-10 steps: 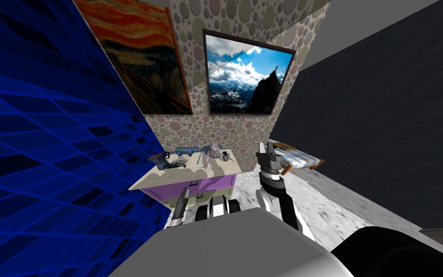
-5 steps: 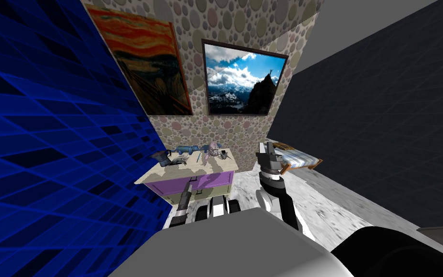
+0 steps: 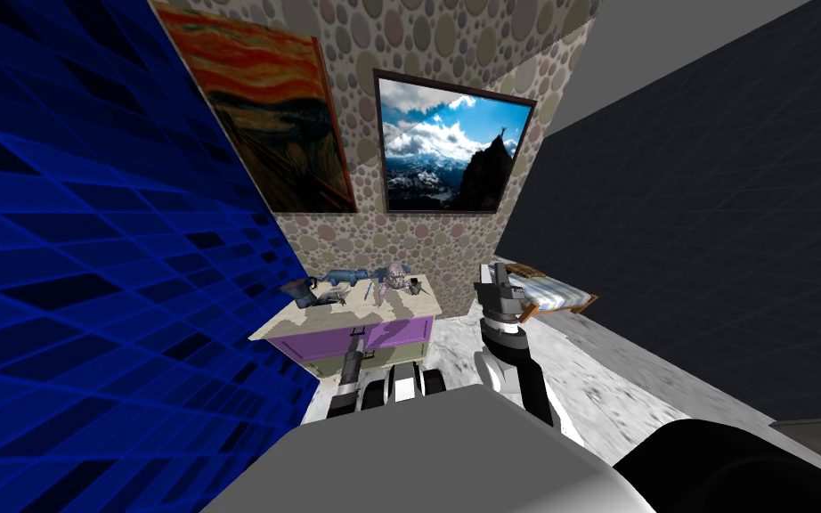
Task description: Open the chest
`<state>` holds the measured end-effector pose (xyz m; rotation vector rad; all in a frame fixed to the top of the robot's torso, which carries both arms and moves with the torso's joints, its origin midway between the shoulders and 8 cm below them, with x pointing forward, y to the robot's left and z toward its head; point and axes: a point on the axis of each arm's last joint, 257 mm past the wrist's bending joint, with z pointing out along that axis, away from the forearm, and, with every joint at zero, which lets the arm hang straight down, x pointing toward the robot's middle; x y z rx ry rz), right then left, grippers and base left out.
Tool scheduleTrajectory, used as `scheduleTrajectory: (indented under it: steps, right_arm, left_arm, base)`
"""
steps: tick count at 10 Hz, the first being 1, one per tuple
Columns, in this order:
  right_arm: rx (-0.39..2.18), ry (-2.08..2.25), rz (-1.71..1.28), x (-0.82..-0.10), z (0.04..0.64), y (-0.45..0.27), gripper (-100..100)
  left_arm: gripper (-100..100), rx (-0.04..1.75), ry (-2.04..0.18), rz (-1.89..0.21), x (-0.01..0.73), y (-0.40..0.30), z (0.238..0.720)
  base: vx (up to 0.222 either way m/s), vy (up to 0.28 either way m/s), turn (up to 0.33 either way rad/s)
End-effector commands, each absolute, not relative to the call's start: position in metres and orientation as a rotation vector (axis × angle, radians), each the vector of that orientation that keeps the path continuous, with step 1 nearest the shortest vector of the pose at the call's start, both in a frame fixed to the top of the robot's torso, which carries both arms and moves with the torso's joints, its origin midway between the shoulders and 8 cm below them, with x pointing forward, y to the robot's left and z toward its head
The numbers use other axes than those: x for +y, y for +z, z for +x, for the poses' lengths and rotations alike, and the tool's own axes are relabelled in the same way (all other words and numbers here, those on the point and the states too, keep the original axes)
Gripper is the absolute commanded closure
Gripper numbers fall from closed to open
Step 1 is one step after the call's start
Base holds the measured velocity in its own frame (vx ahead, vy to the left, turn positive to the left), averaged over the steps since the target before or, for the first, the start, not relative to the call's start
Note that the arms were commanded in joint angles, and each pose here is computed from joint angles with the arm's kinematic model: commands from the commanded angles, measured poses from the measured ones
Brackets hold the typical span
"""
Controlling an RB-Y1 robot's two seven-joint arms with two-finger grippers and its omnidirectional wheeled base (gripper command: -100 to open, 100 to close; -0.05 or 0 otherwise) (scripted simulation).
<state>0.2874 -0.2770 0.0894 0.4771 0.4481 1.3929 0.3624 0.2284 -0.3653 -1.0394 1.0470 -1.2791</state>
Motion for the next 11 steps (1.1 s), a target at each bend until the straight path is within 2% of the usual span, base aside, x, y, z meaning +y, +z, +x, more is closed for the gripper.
scheduleTrajectory:
  steps: [1, 4, 5, 8, 11]
  right_arm:
    - [0.448, 1.393, 0.477, -0.277, 0.287, 0.089, 0]
    - [0.448, 1.393, 0.477, -0.277, 0.287, 0.089, 0]
    - [0.448, 1.393, 0.477, -0.277, 0.287, 0.089, 0]
    - [0.448, 1.393, 0.477, -0.277, 0.287, 0.089, 0]
    - [0.448, 1.393, 0.477, -0.277, 0.287, 0.089, 0]
  left_arm:
    - [-100, 1.049, -1.282, -1.038, 0.227, -0.360, 0.379]
    - [-100, 1.050, -1.284, -1.036, 0.226, -0.356, 0.391]
    - [100, 1.049, -1.281, -1.038, 0.228, -0.361, 0.376]
    - [100, 1.051, -1.280, -1.043, 0.228, -0.364, 0.370]
    - [100, 1.054, -1.290, -1.035, 0.225, -0.356, 0.385]
  base:
    - [-0.006, 0.000, 0.012]
    - [-0.005, 0.001, 0.010]
    - [0.008, -0.001, -0.033]
    - [0.006, 0.000, -0.010]
    - [-0.155, 0.000, 0.031]
